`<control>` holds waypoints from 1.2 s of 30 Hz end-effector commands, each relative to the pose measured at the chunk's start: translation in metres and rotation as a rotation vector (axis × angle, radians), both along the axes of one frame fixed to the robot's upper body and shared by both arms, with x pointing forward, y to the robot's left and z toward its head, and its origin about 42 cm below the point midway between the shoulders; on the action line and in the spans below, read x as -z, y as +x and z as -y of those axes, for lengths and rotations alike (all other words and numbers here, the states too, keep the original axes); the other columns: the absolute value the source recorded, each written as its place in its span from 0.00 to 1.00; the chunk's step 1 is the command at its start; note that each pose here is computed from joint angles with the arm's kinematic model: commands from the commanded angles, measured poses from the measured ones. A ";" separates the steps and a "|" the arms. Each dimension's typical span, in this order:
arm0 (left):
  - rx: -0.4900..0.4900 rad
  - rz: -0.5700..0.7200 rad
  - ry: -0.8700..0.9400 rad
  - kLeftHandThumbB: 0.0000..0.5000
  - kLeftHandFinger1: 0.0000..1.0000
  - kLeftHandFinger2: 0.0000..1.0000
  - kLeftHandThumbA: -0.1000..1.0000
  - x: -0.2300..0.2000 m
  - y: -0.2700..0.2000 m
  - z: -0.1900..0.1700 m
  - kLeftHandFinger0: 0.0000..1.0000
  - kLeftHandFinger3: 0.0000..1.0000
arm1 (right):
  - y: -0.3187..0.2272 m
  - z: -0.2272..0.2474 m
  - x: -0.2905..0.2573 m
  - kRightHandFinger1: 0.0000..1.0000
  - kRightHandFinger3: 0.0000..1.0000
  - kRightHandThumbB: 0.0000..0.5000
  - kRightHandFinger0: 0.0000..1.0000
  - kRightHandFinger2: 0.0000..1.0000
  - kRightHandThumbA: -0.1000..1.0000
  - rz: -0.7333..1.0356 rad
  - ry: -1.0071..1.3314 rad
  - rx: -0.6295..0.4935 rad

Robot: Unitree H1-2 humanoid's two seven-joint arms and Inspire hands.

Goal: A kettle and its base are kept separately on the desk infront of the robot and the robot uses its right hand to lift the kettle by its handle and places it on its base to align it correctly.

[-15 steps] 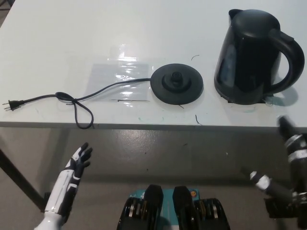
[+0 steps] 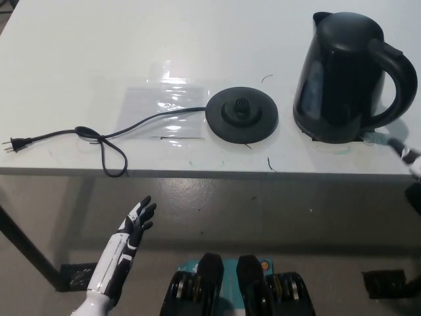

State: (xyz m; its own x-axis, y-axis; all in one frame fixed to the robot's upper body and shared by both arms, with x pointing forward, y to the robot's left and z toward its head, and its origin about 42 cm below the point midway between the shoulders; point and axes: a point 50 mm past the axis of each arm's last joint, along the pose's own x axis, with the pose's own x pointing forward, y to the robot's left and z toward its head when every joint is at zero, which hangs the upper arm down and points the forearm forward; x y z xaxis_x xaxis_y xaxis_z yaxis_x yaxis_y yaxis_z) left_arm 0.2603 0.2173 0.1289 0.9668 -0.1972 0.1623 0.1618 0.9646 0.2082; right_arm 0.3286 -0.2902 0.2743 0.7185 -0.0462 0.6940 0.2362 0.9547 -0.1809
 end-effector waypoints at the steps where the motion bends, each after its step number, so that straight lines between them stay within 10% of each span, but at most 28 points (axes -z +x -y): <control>1: 0.021 0.066 0.013 0.38 1.00 1.00 1.00 -0.006 0.004 0.001 1.00 1.00 | 0.027 0.012 -0.024 1.00 1.00 0.71 1.00 1.00 1.00 -0.030 0.034 0.025; 11: 0.013 0.054 0.026 0.39 1.00 1.00 1.00 -0.004 0.001 -0.003 1.00 1.00 | 0.073 0.013 -0.041 1.00 1.00 0.79 1.00 1.00 1.00 -0.087 0.087 -0.022; 30: 0.032 0.053 0.037 0.26 1.00 1.00 0.96 -0.001 0.006 0.000 1.00 1.00 | 0.118 0.021 -0.024 1.00 1.00 0.61 1.00 1.00 1.00 -0.211 0.081 -0.041; 36: 0.024 0.055 0.038 0.28 1.00 1.00 0.99 0.001 0.006 -0.001 1.00 1.00 | 0.125 0.018 -0.019 1.00 1.00 0.72 1.00 1.00 1.00 -0.250 0.086 -0.050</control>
